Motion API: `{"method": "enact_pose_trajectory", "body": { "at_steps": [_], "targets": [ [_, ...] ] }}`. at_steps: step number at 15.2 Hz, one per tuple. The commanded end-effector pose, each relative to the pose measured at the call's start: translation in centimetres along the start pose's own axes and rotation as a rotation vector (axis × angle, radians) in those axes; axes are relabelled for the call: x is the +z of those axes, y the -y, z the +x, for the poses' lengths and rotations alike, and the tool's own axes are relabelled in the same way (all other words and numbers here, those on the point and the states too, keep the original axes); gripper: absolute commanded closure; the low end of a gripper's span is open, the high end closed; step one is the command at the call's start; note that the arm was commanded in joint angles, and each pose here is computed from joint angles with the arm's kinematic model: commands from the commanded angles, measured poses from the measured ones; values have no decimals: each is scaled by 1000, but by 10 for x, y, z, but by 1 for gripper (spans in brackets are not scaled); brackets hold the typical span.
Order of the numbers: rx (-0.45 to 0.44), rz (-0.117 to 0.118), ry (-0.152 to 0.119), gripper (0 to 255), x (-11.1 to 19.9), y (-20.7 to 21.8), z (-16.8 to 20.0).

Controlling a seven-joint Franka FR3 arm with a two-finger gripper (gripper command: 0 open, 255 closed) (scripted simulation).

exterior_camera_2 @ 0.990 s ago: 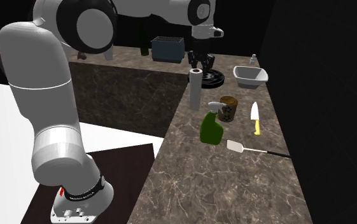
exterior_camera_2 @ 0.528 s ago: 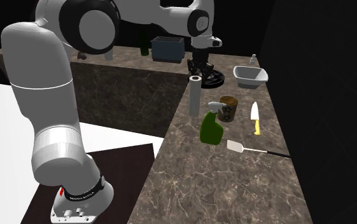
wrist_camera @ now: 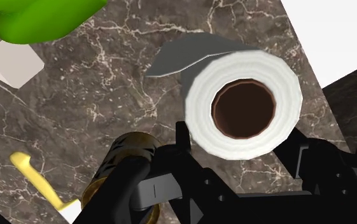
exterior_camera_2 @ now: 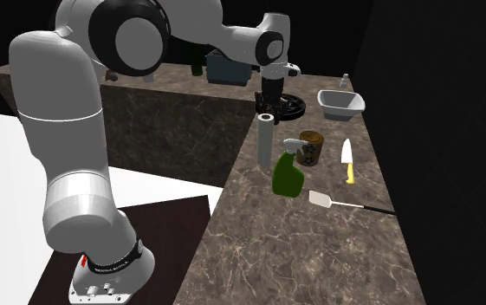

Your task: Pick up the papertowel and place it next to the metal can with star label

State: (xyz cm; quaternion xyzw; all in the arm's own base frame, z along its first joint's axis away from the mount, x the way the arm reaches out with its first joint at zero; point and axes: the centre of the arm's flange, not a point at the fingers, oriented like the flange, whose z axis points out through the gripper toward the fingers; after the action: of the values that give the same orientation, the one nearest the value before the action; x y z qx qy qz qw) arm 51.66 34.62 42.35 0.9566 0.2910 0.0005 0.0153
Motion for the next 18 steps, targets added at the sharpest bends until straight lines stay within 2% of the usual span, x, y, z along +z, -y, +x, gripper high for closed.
{"method": "enact_pose_trajectory", "body": {
  "at_steps": [1, 8, 9, 14, 18],
  "targets": [
    [0, 0, -1, 255, 9, 1, 0],
    [0, 0, -1, 255, 9, 1, 0],
    [0, 0, -1, 0, 9, 1, 0],
    [0, 0, -1, 0, 9, 1, 0],
    [0, 0, -1, 0, -41, 1, 0]
  ]
}}
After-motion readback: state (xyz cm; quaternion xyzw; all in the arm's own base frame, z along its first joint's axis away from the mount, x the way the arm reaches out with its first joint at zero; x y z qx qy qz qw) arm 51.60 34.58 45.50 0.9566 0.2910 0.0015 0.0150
